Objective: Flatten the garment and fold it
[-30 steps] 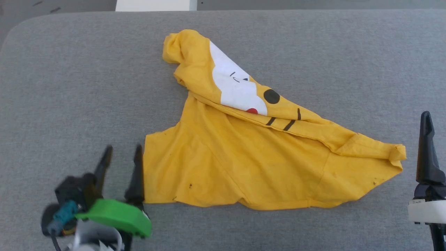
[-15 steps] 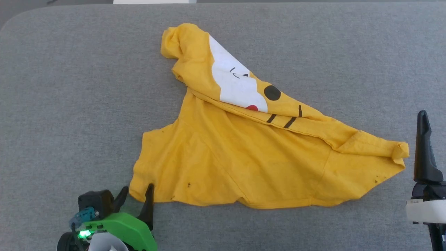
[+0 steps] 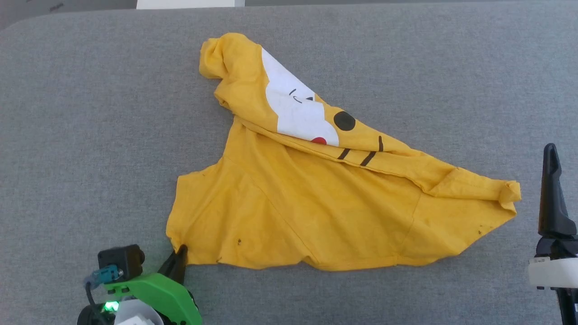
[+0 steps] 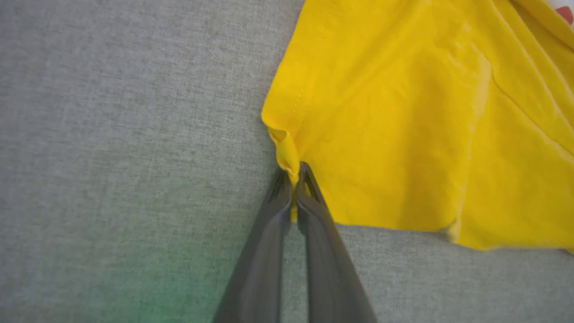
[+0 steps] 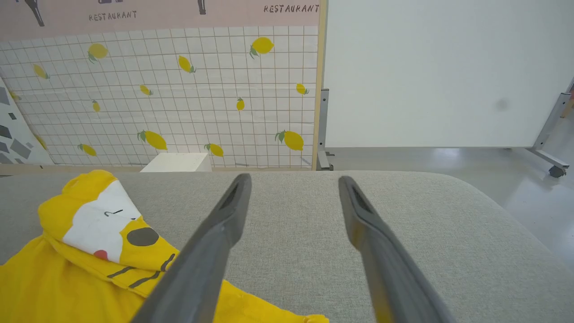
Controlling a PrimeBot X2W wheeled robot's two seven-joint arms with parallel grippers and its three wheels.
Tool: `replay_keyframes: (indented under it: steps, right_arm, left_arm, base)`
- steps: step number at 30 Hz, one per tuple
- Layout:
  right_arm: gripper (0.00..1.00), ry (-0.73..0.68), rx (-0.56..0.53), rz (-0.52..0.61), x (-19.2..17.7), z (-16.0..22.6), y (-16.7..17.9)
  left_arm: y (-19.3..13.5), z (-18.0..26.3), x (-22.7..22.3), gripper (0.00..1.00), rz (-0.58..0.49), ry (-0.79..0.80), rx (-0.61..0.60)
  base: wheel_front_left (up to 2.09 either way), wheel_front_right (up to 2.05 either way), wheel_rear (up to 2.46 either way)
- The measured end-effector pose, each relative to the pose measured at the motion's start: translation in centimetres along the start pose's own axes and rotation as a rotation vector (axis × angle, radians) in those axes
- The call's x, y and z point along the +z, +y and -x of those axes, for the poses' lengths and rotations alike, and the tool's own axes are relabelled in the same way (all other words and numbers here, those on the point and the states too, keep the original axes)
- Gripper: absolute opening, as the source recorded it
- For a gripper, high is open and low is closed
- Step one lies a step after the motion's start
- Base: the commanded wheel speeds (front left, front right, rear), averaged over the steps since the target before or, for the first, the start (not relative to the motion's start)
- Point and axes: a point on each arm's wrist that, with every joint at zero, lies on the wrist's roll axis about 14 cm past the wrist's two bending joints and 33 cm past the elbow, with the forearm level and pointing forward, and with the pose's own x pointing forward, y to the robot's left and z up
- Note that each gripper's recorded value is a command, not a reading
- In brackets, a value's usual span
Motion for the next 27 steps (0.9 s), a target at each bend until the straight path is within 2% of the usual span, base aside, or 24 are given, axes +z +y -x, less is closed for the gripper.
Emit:
replay_keyframes:
  steps: [6,11,16,18,23,27]
  right_arm:
    - [1.0,-0.027,0.01,-0.006,0.9,0.2,0.3]
    - [1.0,-0.038,0.032,-0.01,1.5,0.1,1.1]
    - [1.0,0.004,0.064,-0.014,0.7,0.0,2.1]
    - [1.0,0.065,0.071,-0.011,-0.6,0.2,2.4]
    - [1.0,0.38,0.128,0.009,-6.8,2.9,4.2]
    - [1.0,0.481,0.131,0.031,-8.4,3.9,4.2]
  left_arm:
    - [0.2,0.8,3.5,0.0,0.089,-0.169,0.02]
    - [4.4,3.8,9.0,0.0,0.111,-0.394,0.168]
    - [9.0,7.0,11.0,0.0,0.1,-0.504,0.327]
    - [9.4,7.5,10.8,0.0,0.106,-0.506,0.343]
    - [8.2,6.9,9.9,0.0,0.142,-0.482,0.306]
    - [7.2,6.2,9.2,0.0,0.155,-0.459,0.276]
  base:
    - [0.0,0.0,0.0]
    - [0.0,0.0,0.0]
    - [0.0,0.0,0.0]
    - [0.0,0.0,0.0]
    - [0.0,0.0,0.0]
    - [0.0,0.0,0.0]
